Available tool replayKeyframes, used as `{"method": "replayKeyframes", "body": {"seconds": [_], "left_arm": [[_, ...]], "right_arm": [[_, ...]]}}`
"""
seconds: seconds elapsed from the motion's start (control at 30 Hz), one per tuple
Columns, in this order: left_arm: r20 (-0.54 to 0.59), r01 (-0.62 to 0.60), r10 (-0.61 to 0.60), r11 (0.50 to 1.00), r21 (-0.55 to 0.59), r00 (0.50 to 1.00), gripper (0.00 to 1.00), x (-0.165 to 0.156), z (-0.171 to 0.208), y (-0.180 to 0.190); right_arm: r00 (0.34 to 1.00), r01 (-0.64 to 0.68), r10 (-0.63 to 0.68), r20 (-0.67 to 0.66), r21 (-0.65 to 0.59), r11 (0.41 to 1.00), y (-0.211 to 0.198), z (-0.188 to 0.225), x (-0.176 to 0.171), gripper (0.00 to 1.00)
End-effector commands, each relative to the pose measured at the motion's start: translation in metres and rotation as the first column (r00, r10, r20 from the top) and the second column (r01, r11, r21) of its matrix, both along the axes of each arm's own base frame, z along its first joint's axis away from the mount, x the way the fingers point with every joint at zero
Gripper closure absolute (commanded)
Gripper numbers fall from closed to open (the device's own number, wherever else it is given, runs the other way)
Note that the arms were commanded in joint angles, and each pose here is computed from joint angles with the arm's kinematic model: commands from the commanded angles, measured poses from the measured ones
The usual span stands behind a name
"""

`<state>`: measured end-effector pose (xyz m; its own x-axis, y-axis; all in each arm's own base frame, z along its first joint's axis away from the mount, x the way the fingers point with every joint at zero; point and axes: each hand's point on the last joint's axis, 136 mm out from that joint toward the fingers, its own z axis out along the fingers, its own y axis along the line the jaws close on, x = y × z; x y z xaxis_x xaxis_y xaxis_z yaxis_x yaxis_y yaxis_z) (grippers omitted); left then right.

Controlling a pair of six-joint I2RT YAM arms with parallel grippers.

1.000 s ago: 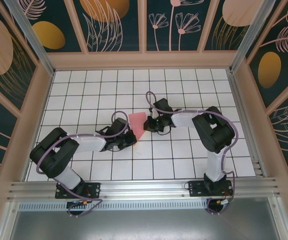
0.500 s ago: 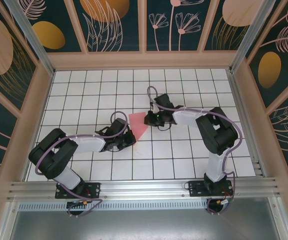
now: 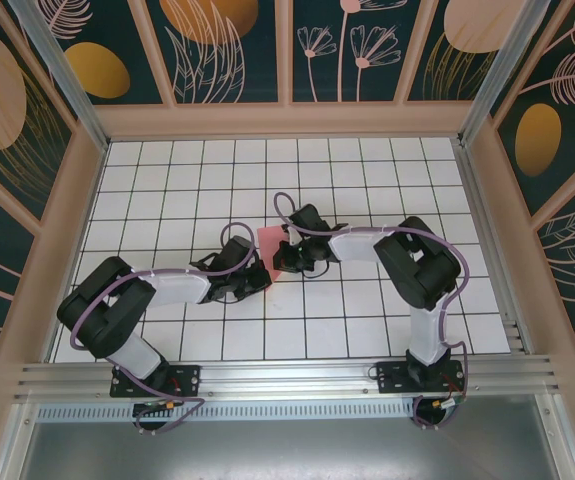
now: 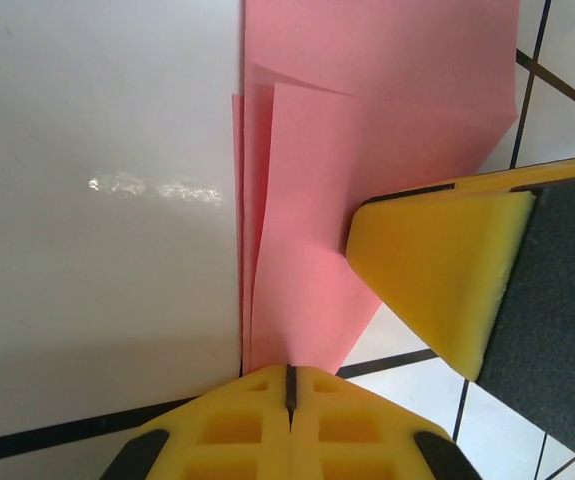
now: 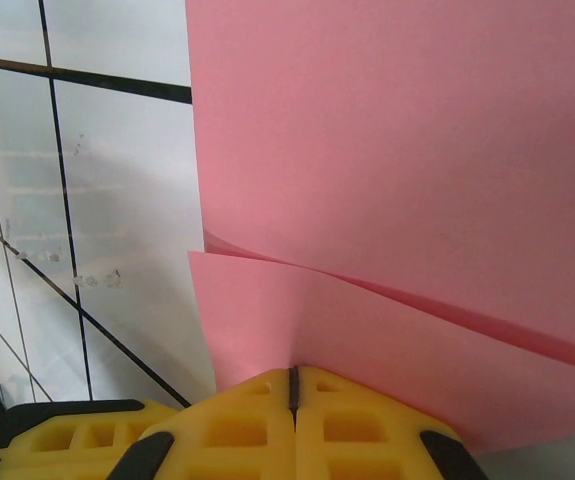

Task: Fold a paper plane with a square sheet of paper (pick it up from the middle)
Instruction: Third fold the triangle at the center of the table.

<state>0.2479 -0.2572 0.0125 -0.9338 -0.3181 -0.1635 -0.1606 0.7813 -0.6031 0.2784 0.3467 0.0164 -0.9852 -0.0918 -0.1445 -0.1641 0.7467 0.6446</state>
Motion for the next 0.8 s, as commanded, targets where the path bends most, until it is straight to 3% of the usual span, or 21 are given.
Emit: {"method": "replayKeyframes", "body": {"seconds": [0.0, 0.17, 0.3, 0.5, 0.67, 0.77], "left_arm": [[-0.113, 0.052, -0.039, 0.992, 0.111, 0.993, 1.0, -0.029, -0.027, 0.022], [-0.09, 0.195, -0.187, 0.978, 0.078, 0.978, 1.0, -0.043, -0.015, 0.011], [-0.096, 0.233, -0.224, 0.968, 0.091, 0.97, 1.0, -0.05, -0.014, 0.013], [-0.024, 0.214, -0.213, 0.97, 0.117, 0.977, 1.0, -0.037, 0.004, 0.013], [0.148, 0.131, -0.135, 0.991, 0.036, 0.98, 1.0, -0.002, 0.043, -0.004], [0.183, 0.109, -0.106, 0.994, -0.007, 0.977, 1.0, 0.008, 0.049, -0.013]], "right_arm": [[0.994, 0.09, -0.097, -0.044, -0.145, 0.985, -0.035, -0.038, 0.01, 0.97], [0.992, 0.104, -0.114, -0.055, -0.165, 0.981, -0.04, -0.043, 0.011, 0.97], [0.99, 0.107, -0.12, -0.07, -0.172, 0.979, -0.041, -0.048, 0.009, 0.97], [0.99, 0.106, -0.12, -0.076, -0.172, 0.979, -0.042, -0.049, 0.007, 0.98], [0.989, 0.106, -0.12, -0.082, -0.157, 0.982, -0.04, -0.047, 0.005, 0.98], [0.989, 0.109, -0.122, -0.087, -0.145, 0.983, -0.038, -0.046, 0.005, 0.98]]}}
